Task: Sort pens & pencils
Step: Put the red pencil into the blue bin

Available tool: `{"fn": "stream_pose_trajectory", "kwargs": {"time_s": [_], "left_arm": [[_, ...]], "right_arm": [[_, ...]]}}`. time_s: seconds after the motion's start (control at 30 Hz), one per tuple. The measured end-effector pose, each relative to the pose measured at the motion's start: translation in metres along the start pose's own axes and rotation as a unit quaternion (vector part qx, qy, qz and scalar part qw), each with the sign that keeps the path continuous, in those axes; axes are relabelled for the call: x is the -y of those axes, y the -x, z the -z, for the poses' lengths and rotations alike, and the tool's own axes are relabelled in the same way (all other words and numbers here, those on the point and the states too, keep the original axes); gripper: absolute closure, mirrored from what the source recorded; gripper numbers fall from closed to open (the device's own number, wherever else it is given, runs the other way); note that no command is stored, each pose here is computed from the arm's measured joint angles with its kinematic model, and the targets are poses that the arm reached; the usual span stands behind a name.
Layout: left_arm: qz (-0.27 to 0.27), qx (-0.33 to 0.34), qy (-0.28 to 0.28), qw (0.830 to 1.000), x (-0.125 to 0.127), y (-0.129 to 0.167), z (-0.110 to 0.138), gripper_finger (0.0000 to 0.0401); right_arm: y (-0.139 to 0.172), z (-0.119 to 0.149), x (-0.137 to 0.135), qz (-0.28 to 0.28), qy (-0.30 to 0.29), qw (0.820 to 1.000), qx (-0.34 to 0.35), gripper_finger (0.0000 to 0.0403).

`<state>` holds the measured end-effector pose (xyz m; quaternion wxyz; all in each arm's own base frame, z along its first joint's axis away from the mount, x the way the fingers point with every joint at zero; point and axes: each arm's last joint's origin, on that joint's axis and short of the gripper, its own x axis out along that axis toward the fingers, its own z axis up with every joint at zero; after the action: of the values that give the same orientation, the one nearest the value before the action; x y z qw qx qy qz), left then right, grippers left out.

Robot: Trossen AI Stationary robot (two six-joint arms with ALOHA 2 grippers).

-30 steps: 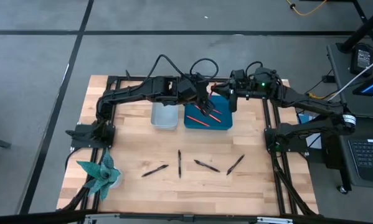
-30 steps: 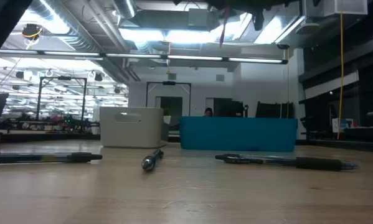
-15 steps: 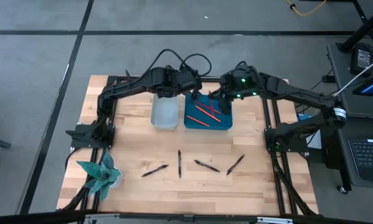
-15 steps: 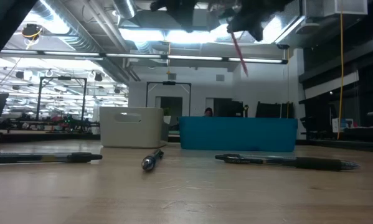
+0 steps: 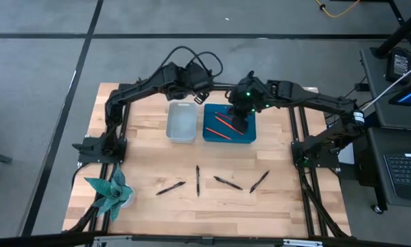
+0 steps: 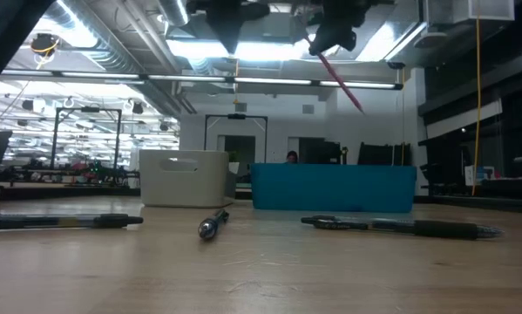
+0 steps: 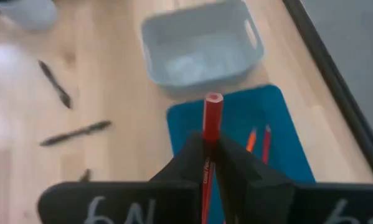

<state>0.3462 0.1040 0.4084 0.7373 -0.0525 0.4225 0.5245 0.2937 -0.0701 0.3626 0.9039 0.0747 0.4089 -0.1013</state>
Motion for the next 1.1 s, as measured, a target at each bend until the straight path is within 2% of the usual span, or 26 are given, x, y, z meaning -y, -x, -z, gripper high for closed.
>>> {"fn": "stream_pose_trajectory", "kwargs": {"time_s": [0.13, 0.33, 0.57, 0.8, 1.1], "left_arm": [[-0.040, 0.014, -0.005, 0.999, -0.015, -0.005, -0.005, 0.0378], [-0.079, 0.017, -0.007, 0.997, -0.044, -0.012, -0.014, 0.0378], [-0.099, 0.020, 0.013, 0.995, -0.077, -0.009, -0.017, 0.0378], [-0.107, 0.020, 0.009, 0.994, -0.087, -0.008, -0.018, 0.0378], [-0.135, 0.026, -0.014, 0.990, -0.088, -0.007, -0.018, 0.0378]], "right_arm": [[0.000, 0.007, -0.005, 0.034, 0.016, 0.999, -0.030, 0.0379], [-0.004, 0.007, -0.016, 0.054, 0.041, 0.997, -0.035, 0.0379], [-0.033, 0.009, -0.016, 0.076, 0.065, 0.992, -0.081, 0.0379], [-0.073, 0.014, -0.016, 0.076, 0.100, 0.982, -0.138, 0.0379], [-0.101, 0.007, -0.015, 0.100, 0.135, 0.972, -0.164, 0.0379]]}}
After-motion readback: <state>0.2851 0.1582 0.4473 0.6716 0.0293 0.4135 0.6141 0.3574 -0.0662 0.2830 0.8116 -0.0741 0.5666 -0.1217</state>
